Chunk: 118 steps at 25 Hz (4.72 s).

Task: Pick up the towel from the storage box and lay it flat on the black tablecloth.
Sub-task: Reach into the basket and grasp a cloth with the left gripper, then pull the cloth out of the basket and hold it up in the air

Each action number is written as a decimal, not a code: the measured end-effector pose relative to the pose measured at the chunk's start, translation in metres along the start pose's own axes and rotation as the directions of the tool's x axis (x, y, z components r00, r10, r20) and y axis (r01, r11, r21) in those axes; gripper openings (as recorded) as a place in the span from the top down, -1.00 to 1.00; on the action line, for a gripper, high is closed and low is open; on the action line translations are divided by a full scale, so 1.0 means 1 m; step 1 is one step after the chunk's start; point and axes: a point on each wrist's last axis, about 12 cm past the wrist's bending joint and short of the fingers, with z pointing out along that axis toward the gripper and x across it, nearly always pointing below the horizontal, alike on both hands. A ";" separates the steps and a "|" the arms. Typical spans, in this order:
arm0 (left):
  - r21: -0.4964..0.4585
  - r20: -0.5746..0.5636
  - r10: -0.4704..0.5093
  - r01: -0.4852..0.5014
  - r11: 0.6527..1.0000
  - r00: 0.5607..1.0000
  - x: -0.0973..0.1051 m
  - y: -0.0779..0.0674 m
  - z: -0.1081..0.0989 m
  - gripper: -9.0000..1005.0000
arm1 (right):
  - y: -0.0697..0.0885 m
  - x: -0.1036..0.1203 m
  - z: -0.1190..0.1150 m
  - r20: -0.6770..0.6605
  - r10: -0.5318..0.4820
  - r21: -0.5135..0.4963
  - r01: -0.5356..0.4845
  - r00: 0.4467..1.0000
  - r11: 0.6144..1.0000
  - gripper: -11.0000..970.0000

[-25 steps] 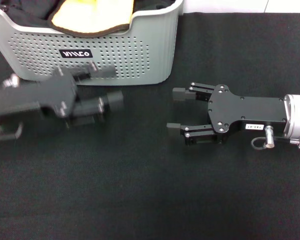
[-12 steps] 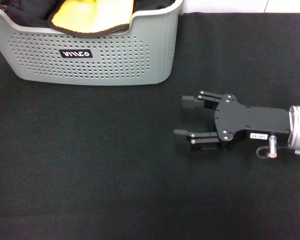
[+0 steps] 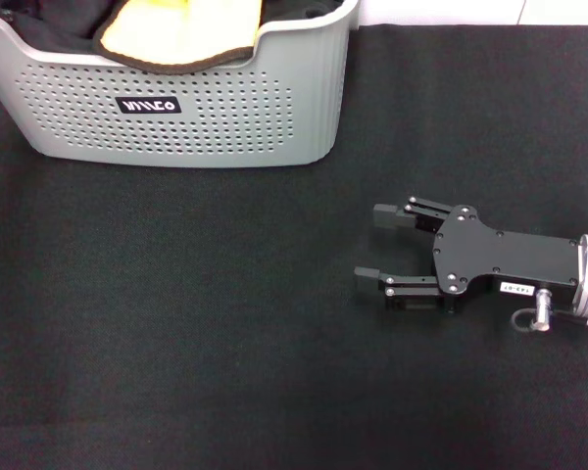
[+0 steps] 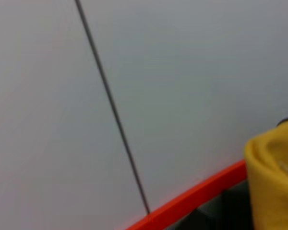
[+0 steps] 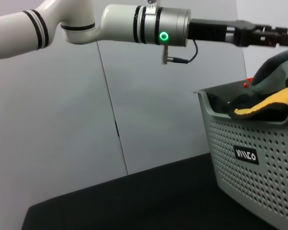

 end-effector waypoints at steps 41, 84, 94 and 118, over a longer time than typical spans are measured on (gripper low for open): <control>-0.041 0.001 -0.061 0.061 0.997 0.998 0.013 -0.008 0.007 0.63 | 0.004 0.010 -0.002 -0.014 0.018 0.025 -0.018 1.000 1.000 -0.77; 0.605 0.569 -0.513 0.095 0.791 0.643 0.023 -0.040 -0.114 0.92 | 0.014 -0.020 0.033 0.121 -0.695 0.185 0.672 0.709 0.717 -0.73; 0.612 0.556 -0.531 0.116 0.782 0.640 0.029 -0.044 -0.105 0.92 | 0.028 -0.050 0.059 0.163 -0.761 0.211 0.732 0.628 0.649 -0.63; 0.634 0.531 -0.540 0.116 0.764 0.653 0.029 -0.055 -0.090 0.92 | 0.011 -0.070 0.080 0.100 -0.767 0.261 0.727 0.634 0.635 -0.31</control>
